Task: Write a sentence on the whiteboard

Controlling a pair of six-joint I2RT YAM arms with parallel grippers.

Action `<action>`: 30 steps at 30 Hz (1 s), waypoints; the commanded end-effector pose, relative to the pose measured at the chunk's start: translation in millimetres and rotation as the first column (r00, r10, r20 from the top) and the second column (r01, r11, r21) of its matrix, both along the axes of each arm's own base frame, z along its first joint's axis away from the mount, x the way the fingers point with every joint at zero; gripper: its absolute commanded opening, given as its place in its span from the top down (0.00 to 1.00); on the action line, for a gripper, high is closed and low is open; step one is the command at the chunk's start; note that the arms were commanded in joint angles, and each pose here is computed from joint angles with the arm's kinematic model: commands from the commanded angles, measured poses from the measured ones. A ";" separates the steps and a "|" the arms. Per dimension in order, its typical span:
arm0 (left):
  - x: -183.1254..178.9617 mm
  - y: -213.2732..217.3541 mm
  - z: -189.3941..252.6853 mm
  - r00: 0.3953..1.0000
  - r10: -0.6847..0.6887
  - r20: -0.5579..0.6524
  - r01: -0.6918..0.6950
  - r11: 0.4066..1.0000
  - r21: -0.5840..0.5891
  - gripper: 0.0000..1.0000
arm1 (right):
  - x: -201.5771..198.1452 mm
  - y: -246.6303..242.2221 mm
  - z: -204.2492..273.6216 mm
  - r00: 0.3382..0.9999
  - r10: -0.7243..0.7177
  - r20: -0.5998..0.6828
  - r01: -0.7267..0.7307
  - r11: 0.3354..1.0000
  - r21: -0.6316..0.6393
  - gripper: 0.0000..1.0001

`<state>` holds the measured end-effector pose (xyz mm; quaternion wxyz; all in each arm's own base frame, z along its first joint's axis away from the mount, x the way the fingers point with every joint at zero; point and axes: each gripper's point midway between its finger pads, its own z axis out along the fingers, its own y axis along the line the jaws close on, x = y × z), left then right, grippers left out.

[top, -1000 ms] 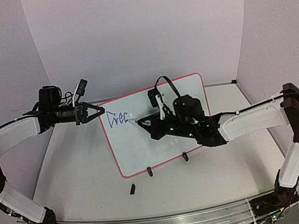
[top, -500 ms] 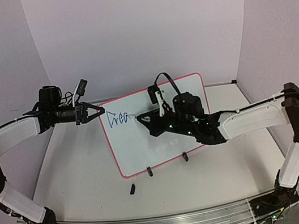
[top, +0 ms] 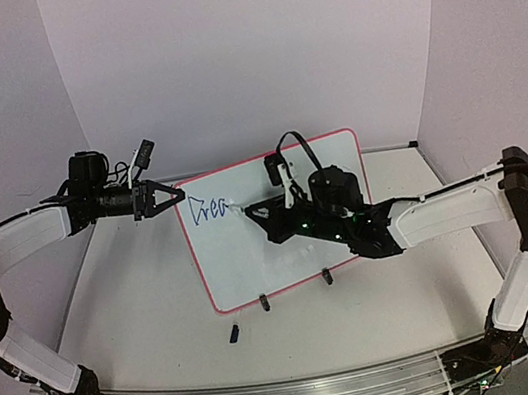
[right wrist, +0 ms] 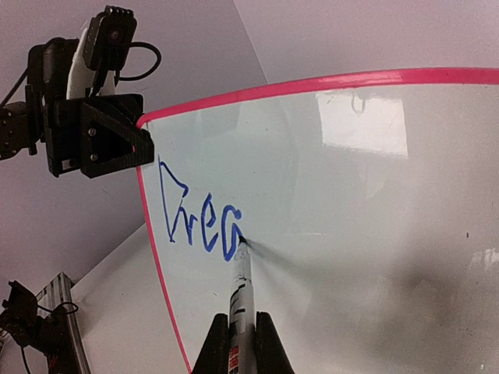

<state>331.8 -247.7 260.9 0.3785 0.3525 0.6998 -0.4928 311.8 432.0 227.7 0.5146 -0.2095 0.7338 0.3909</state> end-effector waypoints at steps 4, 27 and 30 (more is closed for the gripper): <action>-10.2 -8.8 -5.6 0.998 -0.045 0.033 0.044 0.998 0.037 1.00 | 2.1 -12.7 1.6 0.999 -0.037 -0.015 0.037 0.999 0.014 1.00; -10.6 -8.5 -4.6 0.998 -0.044 0.037 0.042 0.998 0.039 1.00 | -6.2 -22.2 53.7 0.997 -0.026 0.067 0.022 0.998 0.057 1.00; -10.3 -8.4 -4.5 0.998 -0.042 0.037 0.041 0.998 0.039 1.00 | -9.6 -29.4 63.3 0.997 -0.032 0.076 0.027 0.997 0.068 1.00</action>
